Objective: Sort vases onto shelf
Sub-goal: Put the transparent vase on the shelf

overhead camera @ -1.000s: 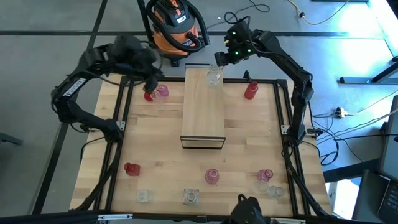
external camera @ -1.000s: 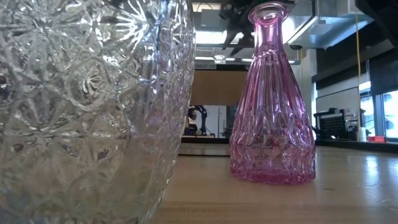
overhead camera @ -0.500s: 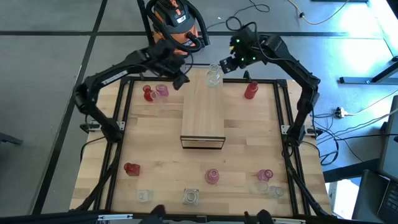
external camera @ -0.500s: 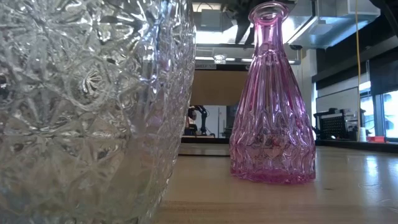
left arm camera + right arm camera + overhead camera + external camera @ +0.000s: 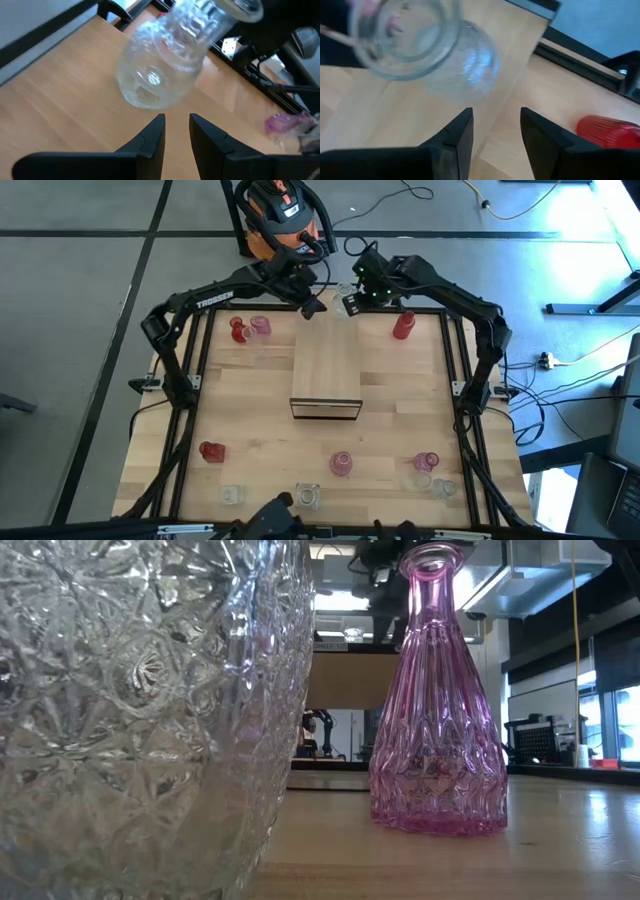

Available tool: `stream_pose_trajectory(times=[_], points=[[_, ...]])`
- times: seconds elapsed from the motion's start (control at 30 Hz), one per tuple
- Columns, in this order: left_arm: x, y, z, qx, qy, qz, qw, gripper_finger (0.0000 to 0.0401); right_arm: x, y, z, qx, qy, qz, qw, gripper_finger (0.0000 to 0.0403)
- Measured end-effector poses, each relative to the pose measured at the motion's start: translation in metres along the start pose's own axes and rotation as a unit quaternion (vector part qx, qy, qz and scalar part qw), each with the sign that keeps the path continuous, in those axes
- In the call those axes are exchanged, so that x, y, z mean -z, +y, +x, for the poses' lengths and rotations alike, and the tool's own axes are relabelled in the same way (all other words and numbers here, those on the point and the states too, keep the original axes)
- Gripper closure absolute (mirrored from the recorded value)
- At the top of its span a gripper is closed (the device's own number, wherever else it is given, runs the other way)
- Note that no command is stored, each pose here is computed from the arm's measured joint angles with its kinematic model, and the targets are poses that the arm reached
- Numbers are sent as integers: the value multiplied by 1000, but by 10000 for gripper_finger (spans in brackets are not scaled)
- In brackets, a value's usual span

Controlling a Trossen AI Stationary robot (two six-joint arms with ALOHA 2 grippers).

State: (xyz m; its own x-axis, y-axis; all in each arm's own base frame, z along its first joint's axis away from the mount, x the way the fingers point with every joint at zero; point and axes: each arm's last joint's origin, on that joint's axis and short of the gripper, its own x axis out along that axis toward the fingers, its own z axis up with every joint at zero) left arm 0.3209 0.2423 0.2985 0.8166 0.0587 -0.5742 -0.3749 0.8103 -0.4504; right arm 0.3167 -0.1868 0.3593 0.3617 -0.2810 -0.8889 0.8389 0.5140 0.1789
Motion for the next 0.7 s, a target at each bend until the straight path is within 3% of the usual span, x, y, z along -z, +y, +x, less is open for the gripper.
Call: stream_pose_trajectory(times=[0.57,0.7], points=[[-13,2,-2,-23,-66,15,997,320,-6,2,0,-11,-29,3,1000,259],[-12,4,10,-12,-65,7,998,320,-6,2,0,-10,-29,5,1000,259]])
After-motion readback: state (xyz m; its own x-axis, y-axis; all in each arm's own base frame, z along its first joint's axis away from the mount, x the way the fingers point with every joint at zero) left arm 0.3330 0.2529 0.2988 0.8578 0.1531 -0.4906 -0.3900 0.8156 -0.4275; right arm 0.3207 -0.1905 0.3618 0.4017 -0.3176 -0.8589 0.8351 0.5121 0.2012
